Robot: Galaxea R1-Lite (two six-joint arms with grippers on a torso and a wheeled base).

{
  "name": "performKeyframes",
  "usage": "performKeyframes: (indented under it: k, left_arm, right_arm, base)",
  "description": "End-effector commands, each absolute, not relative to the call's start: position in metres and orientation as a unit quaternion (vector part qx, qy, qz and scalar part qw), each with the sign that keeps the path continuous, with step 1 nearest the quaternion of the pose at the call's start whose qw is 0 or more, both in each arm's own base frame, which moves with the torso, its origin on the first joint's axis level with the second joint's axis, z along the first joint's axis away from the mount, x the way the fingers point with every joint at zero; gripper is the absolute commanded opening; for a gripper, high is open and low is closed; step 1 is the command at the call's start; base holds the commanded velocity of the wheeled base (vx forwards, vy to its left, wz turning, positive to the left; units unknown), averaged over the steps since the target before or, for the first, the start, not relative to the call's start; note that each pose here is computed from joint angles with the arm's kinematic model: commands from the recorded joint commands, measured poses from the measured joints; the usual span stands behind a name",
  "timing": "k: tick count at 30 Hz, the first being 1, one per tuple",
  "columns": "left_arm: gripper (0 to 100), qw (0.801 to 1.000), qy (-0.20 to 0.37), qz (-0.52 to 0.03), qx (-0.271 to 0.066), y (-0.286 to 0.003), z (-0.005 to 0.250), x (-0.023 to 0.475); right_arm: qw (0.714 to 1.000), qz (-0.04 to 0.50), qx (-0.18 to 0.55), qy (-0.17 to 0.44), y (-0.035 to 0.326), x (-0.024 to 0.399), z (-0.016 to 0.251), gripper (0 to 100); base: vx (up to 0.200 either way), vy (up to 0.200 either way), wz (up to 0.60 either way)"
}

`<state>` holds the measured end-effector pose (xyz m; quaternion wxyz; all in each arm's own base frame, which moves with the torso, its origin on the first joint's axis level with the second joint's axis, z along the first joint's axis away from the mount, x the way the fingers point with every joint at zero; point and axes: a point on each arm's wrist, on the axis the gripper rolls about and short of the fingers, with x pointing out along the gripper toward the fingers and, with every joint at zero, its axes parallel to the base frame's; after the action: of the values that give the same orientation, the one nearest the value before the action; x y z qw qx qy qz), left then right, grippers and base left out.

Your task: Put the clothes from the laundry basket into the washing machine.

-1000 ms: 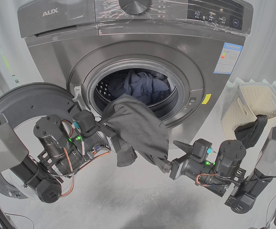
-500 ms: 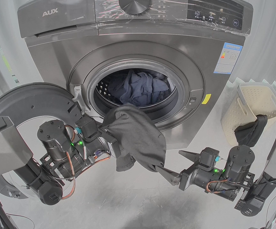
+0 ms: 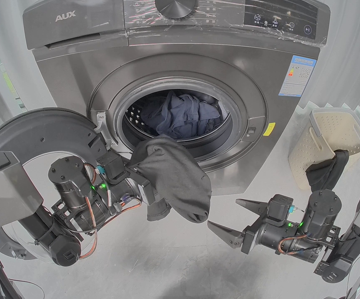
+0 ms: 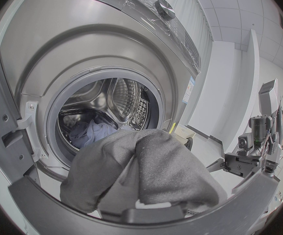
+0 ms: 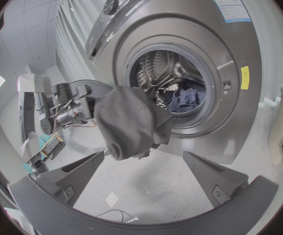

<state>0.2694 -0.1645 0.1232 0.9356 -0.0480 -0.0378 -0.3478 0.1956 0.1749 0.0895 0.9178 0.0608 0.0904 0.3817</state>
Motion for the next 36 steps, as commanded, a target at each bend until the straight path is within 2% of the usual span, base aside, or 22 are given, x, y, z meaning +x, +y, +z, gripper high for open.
performKeyframes:
  k: [1, 7, 17, 36]
  left_arm:
    - [0, 0.936, -0.039, -0.347, -0.049, -0.164, 0.124, 0.270]
    - [0, 0.936, -0.041, -0.347, -0.050, -0.163, 0.125, 0.269]
    - [0, 0.934, -0.043, -0.350, -0.054, -0.163, 0.130, 0.263]
    - [0, 0.934, -0.029, -0.350, -0.067, -0.168, 0.126, 0.257]
  right_arm:
    - [0.912, 0.396, 0.053, 0.091, 0.166, 0.185, 0.093, 100]
    - [0.911, 0.402, 0.053, 0.072, 0.156, 0.180, 0.104, 100]
    - [0.931, 0.354, 0.055, 0.067, 0.138, 0.197, 0.103, 100]
    - [0.938, 0.332, 0.059, 0.079, 0.144, 0.209, 0.095, 100]
  base:
    - [0.000, 0.000, 0.00]
    - [0.000, 0.000, 0.00]
    - [0.000, 0.000, 0.00]
    - [0.000, 0.000, 0.00]
